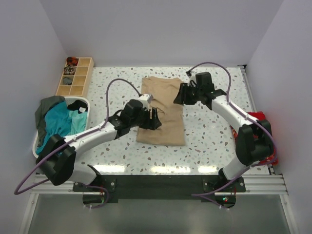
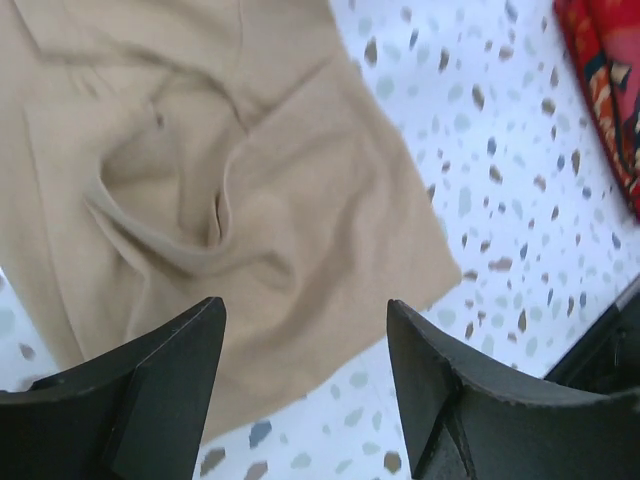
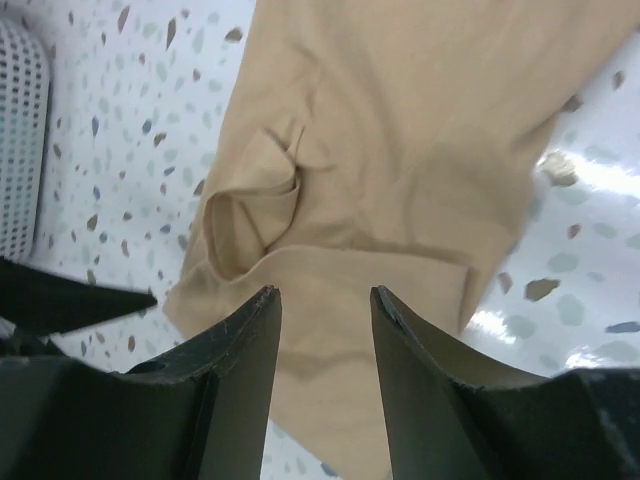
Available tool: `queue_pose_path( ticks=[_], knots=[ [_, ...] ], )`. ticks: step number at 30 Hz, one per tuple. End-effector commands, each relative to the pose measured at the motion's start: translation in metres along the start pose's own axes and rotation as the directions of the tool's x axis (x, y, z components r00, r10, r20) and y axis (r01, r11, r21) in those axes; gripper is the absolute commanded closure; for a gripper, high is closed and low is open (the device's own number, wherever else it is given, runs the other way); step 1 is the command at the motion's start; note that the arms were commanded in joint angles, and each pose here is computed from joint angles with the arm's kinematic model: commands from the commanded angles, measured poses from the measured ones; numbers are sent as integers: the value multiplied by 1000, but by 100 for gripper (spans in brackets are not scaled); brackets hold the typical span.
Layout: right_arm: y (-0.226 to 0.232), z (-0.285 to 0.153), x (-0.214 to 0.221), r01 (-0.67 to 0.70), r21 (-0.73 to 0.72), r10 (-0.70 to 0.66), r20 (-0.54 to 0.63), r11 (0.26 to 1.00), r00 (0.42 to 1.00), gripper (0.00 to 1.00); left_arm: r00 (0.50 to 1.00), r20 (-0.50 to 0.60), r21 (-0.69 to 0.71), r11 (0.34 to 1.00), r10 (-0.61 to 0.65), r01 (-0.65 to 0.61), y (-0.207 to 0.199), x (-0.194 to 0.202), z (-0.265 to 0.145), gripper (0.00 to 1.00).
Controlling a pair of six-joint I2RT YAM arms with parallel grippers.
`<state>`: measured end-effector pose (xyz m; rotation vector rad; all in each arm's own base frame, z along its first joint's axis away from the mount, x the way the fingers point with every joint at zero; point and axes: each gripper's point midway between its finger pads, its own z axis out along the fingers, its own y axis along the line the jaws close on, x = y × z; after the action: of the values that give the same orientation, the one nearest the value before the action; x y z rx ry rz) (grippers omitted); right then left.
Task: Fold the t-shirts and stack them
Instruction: Fold the folded rectangular tshirt in 1/3 of the way
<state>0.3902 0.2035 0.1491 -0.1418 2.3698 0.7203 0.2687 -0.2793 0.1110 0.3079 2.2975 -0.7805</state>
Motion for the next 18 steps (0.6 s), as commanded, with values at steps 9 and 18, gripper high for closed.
queue_pose_path(
  ticks=[9,18],
  knots=[
    [34,-3,98,-57,-188,20,-194,980,981,55,979,134,-120,983,153,-137,17,-91,34,29],
    [35,6,118,-92,-214,35,-253,973,967,56,977,-2,-220,953,212,-207,51,-67,38,29]
  ],
)
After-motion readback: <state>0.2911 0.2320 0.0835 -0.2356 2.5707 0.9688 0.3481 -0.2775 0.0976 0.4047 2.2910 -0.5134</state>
